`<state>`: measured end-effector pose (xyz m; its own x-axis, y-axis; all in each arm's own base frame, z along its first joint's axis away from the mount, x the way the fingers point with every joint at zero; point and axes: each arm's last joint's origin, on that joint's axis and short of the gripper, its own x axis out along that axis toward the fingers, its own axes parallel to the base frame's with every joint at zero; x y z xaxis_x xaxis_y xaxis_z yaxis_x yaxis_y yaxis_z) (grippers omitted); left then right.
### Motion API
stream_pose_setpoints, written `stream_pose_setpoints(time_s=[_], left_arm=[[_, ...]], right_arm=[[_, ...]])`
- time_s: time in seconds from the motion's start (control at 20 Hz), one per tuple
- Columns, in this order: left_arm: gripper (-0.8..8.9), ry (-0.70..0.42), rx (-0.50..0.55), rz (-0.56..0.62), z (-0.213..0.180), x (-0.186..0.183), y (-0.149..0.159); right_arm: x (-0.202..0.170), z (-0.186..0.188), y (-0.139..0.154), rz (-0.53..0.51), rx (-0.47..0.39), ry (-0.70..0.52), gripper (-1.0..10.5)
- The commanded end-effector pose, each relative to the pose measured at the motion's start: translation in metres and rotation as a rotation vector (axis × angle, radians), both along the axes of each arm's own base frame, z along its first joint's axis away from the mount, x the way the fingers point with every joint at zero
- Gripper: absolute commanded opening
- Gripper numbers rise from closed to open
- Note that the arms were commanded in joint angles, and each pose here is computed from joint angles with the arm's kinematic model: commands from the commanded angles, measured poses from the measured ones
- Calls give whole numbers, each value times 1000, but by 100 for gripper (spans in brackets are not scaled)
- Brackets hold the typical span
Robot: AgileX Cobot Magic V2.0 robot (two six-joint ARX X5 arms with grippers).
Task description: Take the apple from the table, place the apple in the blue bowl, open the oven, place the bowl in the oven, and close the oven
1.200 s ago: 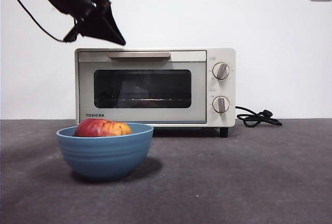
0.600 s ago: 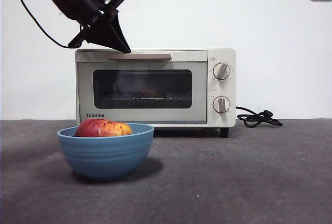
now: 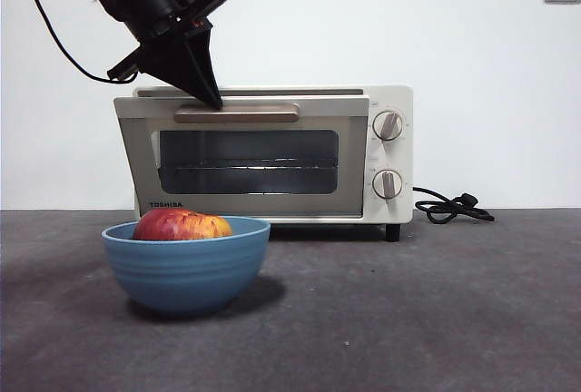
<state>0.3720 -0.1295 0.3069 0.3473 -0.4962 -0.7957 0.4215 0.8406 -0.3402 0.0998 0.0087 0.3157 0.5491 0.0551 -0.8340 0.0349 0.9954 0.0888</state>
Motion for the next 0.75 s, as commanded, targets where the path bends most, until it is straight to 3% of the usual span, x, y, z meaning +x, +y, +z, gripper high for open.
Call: stream_pose_setpoints(time_s=[0.05, 0.75], left_arm=[[-6, 64, 94, 31, -29, 8, 4], [-6, 41, 188, 3, -22, -7, -15]], right_arm=[[1, -2, 0, 3, 2, -1, -11], [3, -1, 0, 18, -6, -31, -12]])
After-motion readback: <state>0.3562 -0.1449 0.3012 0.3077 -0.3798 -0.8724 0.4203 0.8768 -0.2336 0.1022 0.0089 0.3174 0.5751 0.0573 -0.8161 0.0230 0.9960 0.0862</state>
